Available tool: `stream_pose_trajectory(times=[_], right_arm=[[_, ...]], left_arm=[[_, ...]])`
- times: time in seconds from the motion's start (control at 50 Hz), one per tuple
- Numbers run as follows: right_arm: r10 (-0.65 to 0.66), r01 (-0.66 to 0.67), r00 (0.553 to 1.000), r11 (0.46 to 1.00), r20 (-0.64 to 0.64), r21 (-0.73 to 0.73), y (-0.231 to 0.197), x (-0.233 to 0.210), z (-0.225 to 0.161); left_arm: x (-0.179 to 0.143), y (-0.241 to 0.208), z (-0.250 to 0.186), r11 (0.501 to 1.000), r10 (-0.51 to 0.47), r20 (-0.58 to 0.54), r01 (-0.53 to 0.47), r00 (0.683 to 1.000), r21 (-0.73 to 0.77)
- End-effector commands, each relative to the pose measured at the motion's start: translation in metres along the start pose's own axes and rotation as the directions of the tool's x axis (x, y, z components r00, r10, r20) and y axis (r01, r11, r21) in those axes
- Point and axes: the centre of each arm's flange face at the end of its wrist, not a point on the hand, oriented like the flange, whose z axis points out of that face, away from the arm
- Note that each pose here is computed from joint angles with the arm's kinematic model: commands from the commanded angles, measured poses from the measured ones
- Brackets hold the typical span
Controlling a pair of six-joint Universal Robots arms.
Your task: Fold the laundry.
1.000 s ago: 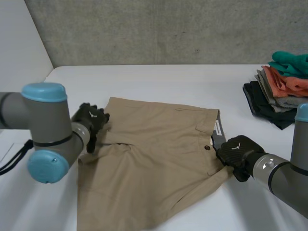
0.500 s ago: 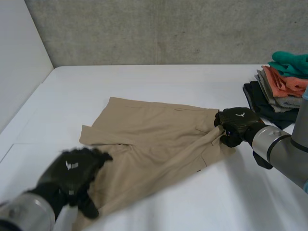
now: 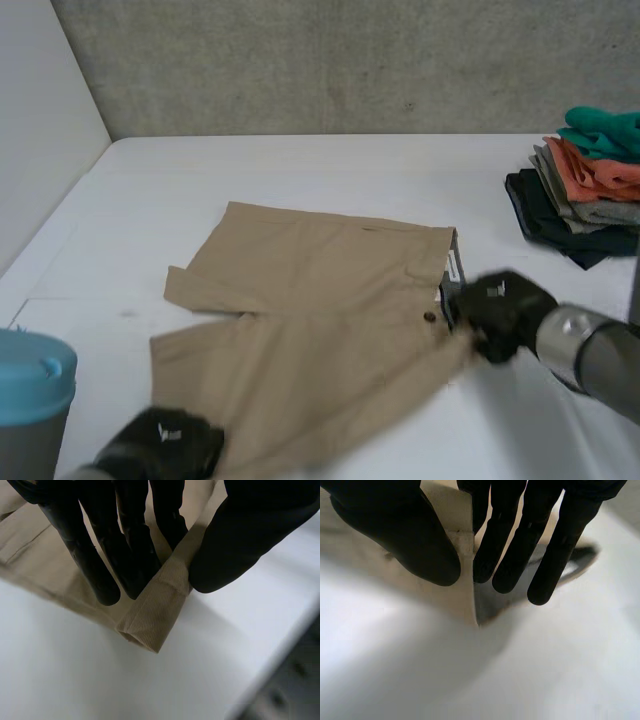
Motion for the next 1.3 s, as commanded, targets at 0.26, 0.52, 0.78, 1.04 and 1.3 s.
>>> stream_pose_trajectory(times=[0.26,0.52,0.78,1.04,1.3], right_arm=[[-0.018,0.019,0.998,0.999,-0.056,0.026,-0.010,0.024,-0.004],[0.077,-0.015,0.965,0.971,-0.250,0.238,-0.046,0.048,0.077],[0.092,0.031,0.918,0.954,-0.386,0.299,-0.060,0.064,0.122],[0.176,-0.143,0.961,0.976,-0.213,0.164,-0.027,0.040,0.054],[0.236,-0.224,0.969,0.965,-0.078,0.140,0.007,0.024,0.071]], left_arm=[[-0.054,-0.104,0.042,0.904,0.083,0.278,-0.190,0.957,0.384],[-0.108,-0.184,0.151,0.775,0.185,0.551,-0.465,0.814,0.427],[-0.117,-0.213,0.206,0.700,0.114,0.624,-0.508,0.773,0.502],[-0.090,-0.196,0.156,0.700,0.124,0.582,-0.487,0.804,0.523],[-0.068,-0.172,0.144,0.724,0.139,0.511,-0.439,0.848,0.532]])
